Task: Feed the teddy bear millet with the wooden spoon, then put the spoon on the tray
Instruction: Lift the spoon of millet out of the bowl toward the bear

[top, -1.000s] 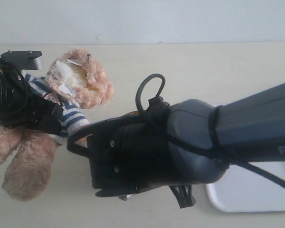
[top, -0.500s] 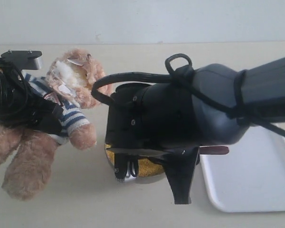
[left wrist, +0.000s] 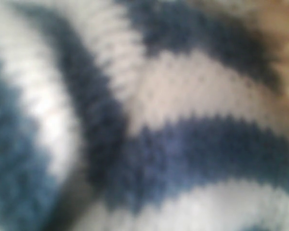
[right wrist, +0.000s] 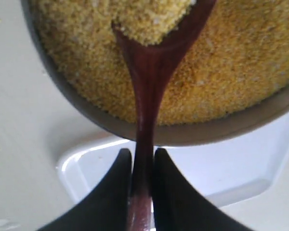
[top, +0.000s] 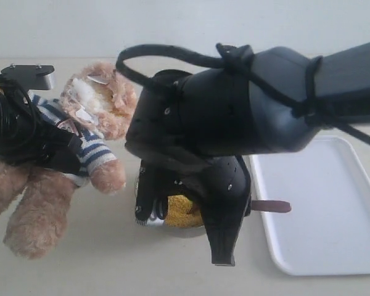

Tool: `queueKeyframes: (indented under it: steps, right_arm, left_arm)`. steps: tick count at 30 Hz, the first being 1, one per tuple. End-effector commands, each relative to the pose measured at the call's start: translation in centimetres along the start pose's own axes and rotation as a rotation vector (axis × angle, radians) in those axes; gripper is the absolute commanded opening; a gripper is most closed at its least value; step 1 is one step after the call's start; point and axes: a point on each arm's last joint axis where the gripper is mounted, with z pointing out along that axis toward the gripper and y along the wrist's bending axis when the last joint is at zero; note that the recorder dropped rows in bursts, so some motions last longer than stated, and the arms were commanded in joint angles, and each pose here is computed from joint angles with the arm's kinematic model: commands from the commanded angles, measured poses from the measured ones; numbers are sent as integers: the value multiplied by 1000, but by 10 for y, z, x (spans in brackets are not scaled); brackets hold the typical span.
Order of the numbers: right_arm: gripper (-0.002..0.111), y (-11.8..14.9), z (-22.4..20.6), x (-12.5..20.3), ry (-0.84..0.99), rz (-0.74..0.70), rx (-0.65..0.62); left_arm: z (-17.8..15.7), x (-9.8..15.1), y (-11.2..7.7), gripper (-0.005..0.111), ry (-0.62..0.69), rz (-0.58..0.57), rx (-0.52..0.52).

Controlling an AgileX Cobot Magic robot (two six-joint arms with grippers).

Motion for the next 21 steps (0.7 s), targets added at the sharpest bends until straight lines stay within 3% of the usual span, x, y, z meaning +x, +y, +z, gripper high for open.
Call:
queueKeyframes:
  steps: [1, 17, 21]
  right_arm:
    - [0, -15, 9, 15, -2, 125, -175]
    - [0, -49, -35, -1, -185, 212, -129]
    - [0, -61, -37, 3, -233, 283, -217]
  left_arm:
    - [-3, 0, -1, 4, -11, -2, 11]
    - [-3, 0, -2, 4, -7, 2, 12]
    - [-3, 1, -2, 4, -4, 6, 12]
